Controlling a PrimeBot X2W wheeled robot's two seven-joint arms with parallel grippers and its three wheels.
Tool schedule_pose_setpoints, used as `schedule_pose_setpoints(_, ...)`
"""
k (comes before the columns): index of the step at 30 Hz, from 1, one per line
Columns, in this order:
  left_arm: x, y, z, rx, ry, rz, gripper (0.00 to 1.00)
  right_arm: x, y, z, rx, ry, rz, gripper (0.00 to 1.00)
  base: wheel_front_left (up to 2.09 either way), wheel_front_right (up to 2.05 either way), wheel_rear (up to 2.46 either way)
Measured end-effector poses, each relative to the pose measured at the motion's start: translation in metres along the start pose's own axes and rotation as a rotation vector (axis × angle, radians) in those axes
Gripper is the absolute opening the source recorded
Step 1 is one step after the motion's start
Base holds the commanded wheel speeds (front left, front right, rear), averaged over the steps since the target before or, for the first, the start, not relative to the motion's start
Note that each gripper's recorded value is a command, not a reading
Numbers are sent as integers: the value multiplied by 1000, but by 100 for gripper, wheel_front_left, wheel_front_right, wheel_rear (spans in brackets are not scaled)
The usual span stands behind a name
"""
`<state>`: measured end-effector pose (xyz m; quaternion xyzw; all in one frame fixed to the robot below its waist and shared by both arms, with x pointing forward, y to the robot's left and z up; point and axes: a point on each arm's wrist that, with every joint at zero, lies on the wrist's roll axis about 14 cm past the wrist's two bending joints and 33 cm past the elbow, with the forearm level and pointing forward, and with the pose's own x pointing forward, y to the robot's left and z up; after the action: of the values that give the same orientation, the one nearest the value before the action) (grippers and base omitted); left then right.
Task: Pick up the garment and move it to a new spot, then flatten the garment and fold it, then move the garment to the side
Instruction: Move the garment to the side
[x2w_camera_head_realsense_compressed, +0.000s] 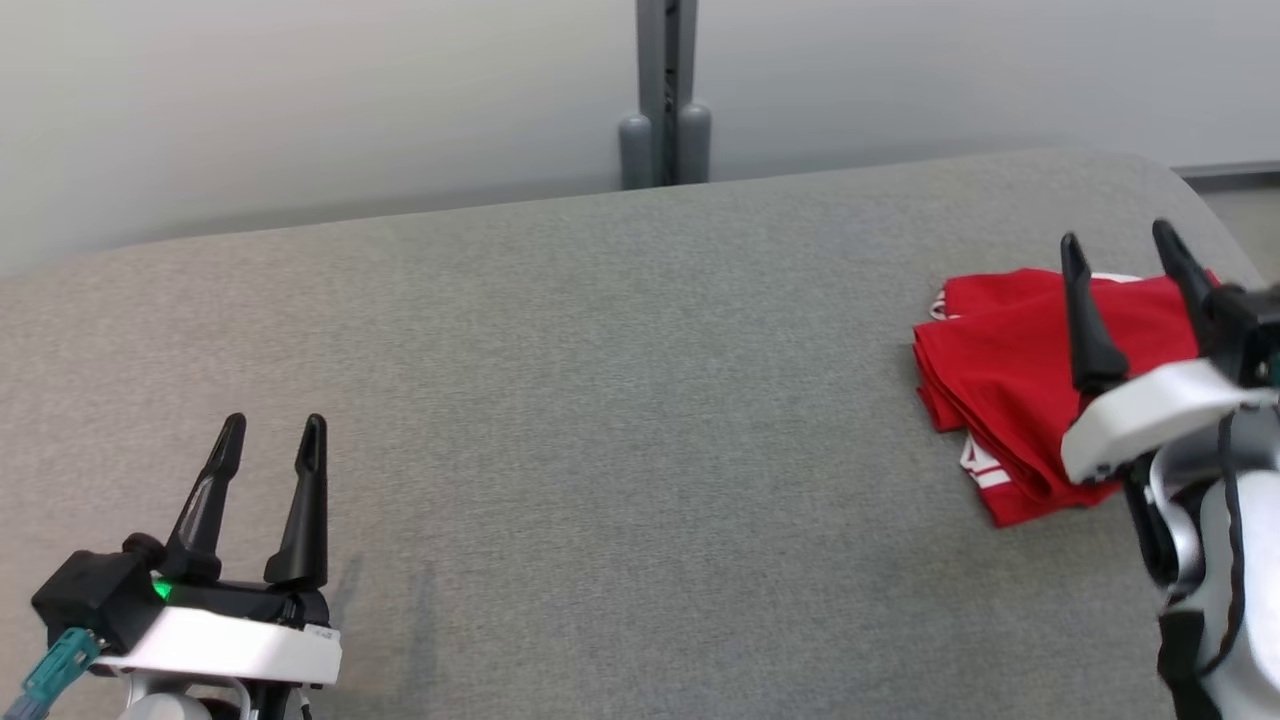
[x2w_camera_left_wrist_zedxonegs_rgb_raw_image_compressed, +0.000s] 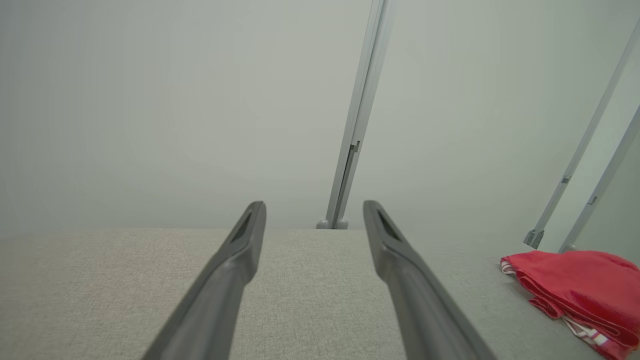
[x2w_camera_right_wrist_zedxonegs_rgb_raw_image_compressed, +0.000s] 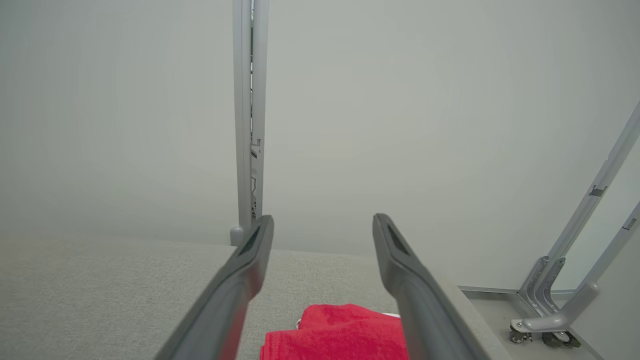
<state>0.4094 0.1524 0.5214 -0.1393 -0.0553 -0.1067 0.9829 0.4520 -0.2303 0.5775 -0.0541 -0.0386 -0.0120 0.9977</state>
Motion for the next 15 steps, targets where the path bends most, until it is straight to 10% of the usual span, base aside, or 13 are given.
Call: schedule_pose_setpoints(15, -52, 37, 20, -14, -55, 173, 100, -51, 59, -13, 142, -80, 116, 100, 0, 0, 0)
